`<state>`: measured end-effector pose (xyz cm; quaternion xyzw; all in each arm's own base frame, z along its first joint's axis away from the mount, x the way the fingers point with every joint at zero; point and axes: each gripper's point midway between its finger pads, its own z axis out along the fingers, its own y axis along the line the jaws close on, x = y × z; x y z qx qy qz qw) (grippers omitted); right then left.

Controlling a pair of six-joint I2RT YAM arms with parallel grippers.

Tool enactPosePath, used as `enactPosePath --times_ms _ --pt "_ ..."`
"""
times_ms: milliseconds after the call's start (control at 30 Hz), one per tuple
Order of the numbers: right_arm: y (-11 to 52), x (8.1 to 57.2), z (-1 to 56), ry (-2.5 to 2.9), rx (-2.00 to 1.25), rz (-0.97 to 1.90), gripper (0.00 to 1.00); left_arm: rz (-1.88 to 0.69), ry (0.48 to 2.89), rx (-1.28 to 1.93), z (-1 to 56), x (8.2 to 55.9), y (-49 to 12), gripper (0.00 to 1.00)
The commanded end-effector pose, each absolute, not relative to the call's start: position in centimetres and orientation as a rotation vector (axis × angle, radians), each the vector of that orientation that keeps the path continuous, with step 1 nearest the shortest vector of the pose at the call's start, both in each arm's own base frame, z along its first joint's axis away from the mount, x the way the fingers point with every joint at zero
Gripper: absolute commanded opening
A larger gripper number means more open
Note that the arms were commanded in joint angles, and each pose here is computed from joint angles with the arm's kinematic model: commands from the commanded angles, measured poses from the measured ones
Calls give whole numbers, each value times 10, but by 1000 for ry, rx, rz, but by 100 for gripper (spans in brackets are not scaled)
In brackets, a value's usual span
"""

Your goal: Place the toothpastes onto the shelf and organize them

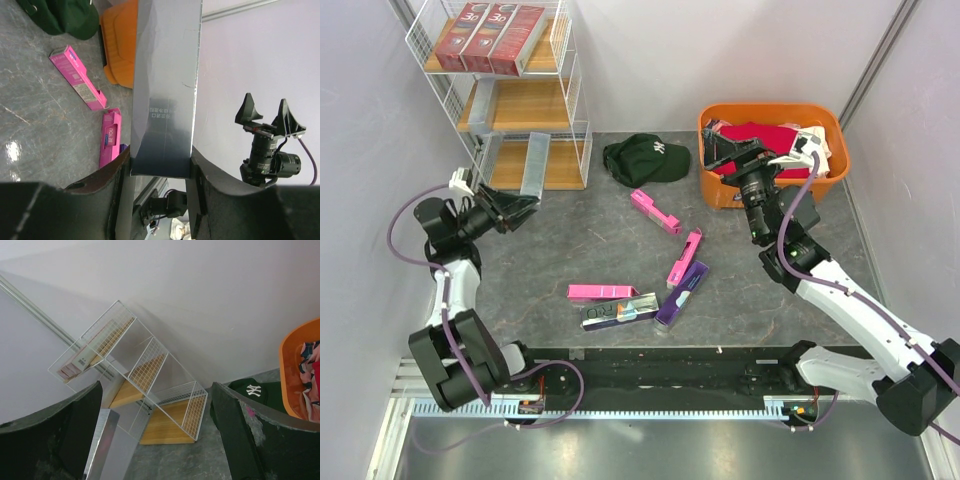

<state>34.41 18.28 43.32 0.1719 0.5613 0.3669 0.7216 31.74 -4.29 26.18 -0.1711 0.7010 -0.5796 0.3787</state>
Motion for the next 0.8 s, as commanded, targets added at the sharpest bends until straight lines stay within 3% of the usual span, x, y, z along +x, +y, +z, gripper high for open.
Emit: enactPosePath --times_ms 0,767 --pt "184 343 455 1205 357 841 98 -1394 1707 -333 299 340 -28 9" --pt "175 353 435 1266 360 802 98 -1522 1643 -545 315 453 28 3"
